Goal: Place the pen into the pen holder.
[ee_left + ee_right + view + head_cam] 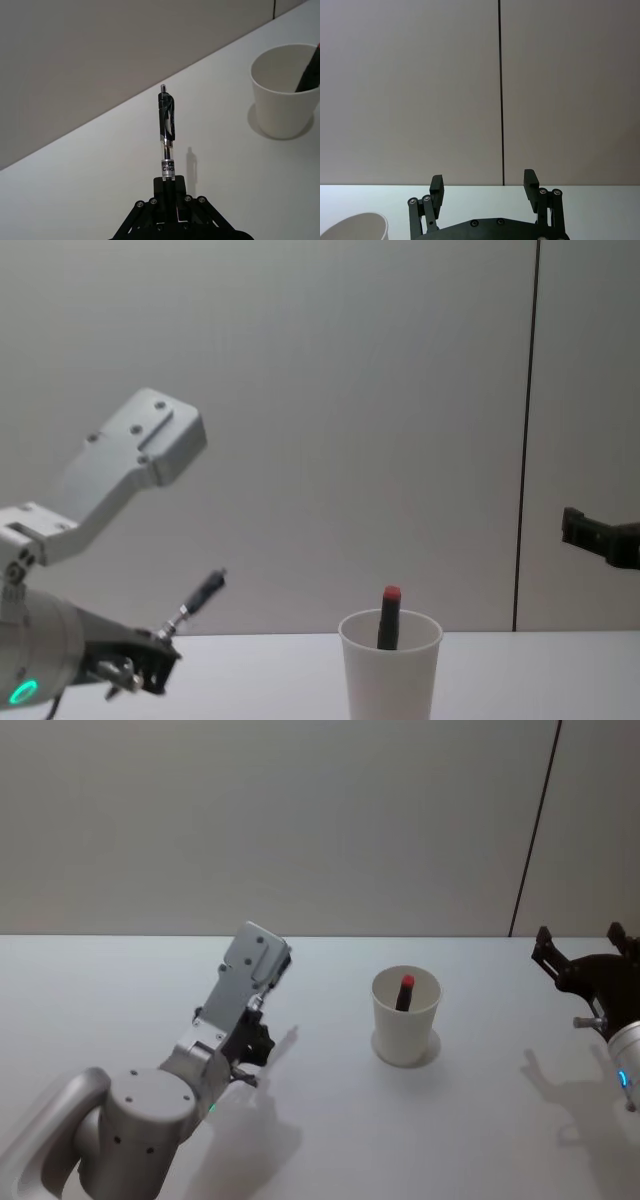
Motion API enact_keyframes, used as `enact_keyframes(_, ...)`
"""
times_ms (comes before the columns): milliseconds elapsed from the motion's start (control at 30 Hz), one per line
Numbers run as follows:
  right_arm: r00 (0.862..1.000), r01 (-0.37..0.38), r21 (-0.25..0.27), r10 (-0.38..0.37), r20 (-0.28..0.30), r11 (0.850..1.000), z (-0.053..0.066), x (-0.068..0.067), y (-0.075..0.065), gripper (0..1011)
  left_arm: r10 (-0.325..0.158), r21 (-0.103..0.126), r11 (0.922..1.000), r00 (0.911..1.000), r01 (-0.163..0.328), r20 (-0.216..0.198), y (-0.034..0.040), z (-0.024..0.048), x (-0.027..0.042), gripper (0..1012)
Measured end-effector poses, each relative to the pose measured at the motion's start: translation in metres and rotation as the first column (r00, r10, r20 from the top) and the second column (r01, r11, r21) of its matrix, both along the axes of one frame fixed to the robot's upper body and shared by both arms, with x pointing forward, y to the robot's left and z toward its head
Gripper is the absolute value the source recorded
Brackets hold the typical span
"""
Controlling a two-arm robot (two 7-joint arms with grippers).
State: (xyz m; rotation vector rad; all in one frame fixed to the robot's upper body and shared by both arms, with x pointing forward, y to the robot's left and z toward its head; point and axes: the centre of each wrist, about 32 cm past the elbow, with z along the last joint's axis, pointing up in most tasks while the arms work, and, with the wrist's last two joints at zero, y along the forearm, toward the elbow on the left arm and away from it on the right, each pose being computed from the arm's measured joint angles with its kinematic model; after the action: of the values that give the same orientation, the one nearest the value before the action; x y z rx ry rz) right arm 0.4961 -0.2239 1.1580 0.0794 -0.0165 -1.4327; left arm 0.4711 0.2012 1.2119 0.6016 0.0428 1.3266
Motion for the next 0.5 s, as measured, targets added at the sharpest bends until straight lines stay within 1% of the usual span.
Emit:
enact_keyframes(33,1.0,0.0,0.0,0.0,0.0,1.0,0.0,0.0,0.0,1002,0.012,0.008,0.9999,0.9997,-0.012,0.023,-0.0004,0.0009,-0.0022,135)
enact_keyframes(133,1.0,0.0,0.0,0.0,0.0,1.0,0.0,0.0,0.0,1002,0.028,0.019,0.9994,0.9979,-0.029,0.058,-0.0012,0.0019,-0.0059,135)
enact_keyframes(167,1.0,0.0,0.0,0.0,0.0,1.0,0.0,0.0,0.0,1002,0.039,0.027,0.9987,0.9956,-0.042,0.085,-0.0019,0.0023,-0.008,135)
enact_keyframes(233,1.0,0.0,0.0,0.0,0.0,1.0,0.0,0.0,0.0,1002,0.047,0.033,0.9982,0.9929,-0.051,0.109,-0.0027,0.0027,-0.0102,135)
enact_keyframes(267,1.0,0.0,0.0,0.0,0.0,1.0,0.0,0.0,0.0,1002,0.055,0.041,0.9973,0.9889,-0.061,0.138,-0.0033,0.0031,-0.0118,135)
enact_keyframes(300,1.0,0.0,0.0,0.0,0.0,1.0,0.0,0.0,0.0,1002,0.057,0.044,0.997,0.9871,-0.064,0.15,-0.0039,0.0031,-0.0129,135)
enact_keyframes(333,1.0,0.0,0.0,0.0,0.0,1.0,0.0,0.0,0.0,1002,0.06,0.051,0.9962,0.9825,-0.07,0.176,-0.0049,0.0031,-0.0143,135)
enact_keyframes(367,1.0,0.0,0.0,0.0,0.0,1.0,0.0,0.0,0.0,1002,0.06,0.051,0.9962,0.9825,-0.07,0.176,-0.0049,0.0031,-0.0143,135)
enact_keyframes(400,1.0,0.0,0.0,0.0,0.0,1.0,0.0,0.0,0.0,1002,0.062,0.057,0.9955,0.9774,-0.075,0.202,-0.0061,0.003,-0.0157,135)
enact_keyframes(433,1.0,0.0,0.0,0.0,0.0,1.0,0.0,0.0,0.0,1001,0.061,0.059,0.9954,0.9751,-0.076,0.213,-0.0068,0.0028,-0.0166,135)
enact_keyframes(500,1.0,0.0,0.0,0.0,0.0,1.0,0.0,0.0,0.0,1002,0.056,0.067,0.9949,0.9663,-0.075,0.251,-0.0087,0.0021,-0.018,135)
